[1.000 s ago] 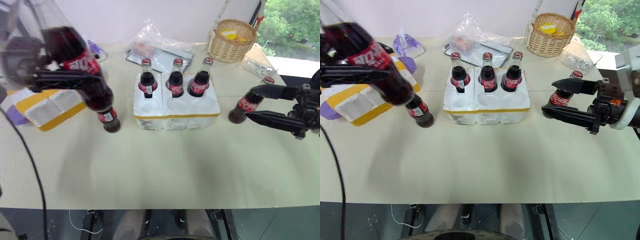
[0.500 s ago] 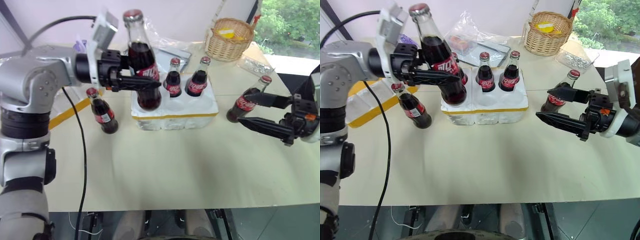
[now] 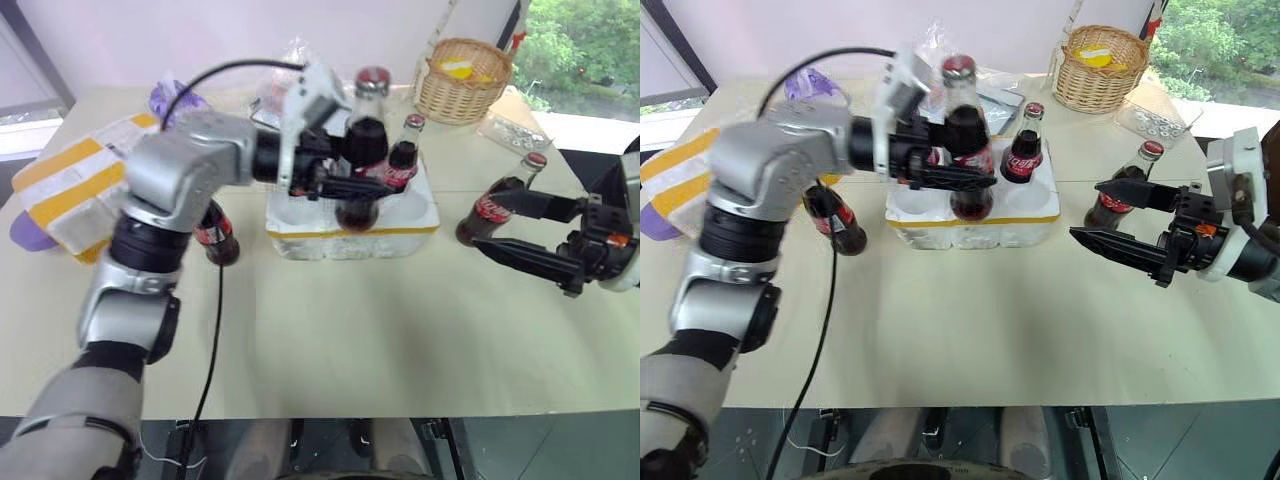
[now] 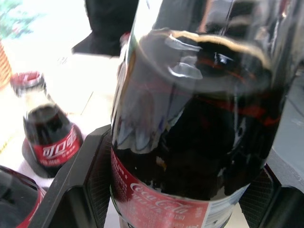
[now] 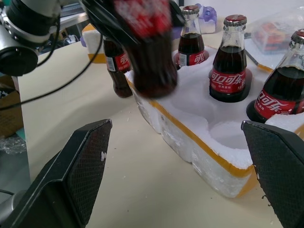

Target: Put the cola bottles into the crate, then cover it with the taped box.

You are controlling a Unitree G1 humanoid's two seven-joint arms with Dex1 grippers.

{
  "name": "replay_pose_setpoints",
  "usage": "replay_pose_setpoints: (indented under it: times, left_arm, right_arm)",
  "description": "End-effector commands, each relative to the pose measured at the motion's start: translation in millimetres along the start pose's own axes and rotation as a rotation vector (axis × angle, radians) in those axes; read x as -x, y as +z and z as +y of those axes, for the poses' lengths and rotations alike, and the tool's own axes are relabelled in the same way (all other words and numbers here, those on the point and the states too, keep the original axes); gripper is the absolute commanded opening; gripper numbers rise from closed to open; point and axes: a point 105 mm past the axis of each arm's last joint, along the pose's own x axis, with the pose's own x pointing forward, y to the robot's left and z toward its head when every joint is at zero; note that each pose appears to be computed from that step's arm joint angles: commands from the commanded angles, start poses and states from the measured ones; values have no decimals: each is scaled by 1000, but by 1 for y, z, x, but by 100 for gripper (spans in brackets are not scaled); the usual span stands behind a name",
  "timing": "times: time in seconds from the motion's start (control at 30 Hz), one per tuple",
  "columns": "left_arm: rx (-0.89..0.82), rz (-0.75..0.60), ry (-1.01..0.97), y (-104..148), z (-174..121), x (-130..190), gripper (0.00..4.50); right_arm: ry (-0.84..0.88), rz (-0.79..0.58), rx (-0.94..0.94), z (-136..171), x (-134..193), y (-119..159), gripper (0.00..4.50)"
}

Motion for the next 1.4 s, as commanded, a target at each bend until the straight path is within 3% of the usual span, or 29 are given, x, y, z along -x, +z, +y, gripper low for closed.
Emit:
replay_pose_setpoints:
  times: [0.03, 0.3, 0.6, 0.67, 0.73, 1.03, 1.27, 1.4]
  left_arm:
    - [-67, -39, 137, 24, 13, -5, 281]
    - [40, -38, 372, 17, 41, -15, 281]
    - [43, 10, 344, 7, 33, -19, 281]
    - [55, 27, 342, 0, 32, -20, 383]
    - [62, 41, 337, -5, 30, -20, 447]
    - [66, 29, 340, -3, 28, -14, 447]
    - [81, -127, 184, 42, -2, 28, 447]
    - [27, -90, 191, 39, -15, 78, 447]
  right_arm:
    - [6, -39, 54, 7, 1, 12, 450]
    - [-11, -31, 51, 6, 2, 8, 450]
    - [-29, -21, 70, 1, 2, 8, 450]
    - [-37, -27, 80, -1, 2, 10, 450]
    - [-44, -34, 85, -3, 2, 13, 450]
    - [-47, -29, 92, -8, 2, 14, 450]
    - [-17, -27, 93, -7, -4, 13, 450]
    - [1, -24, 93, -8, -7, 13, 450]
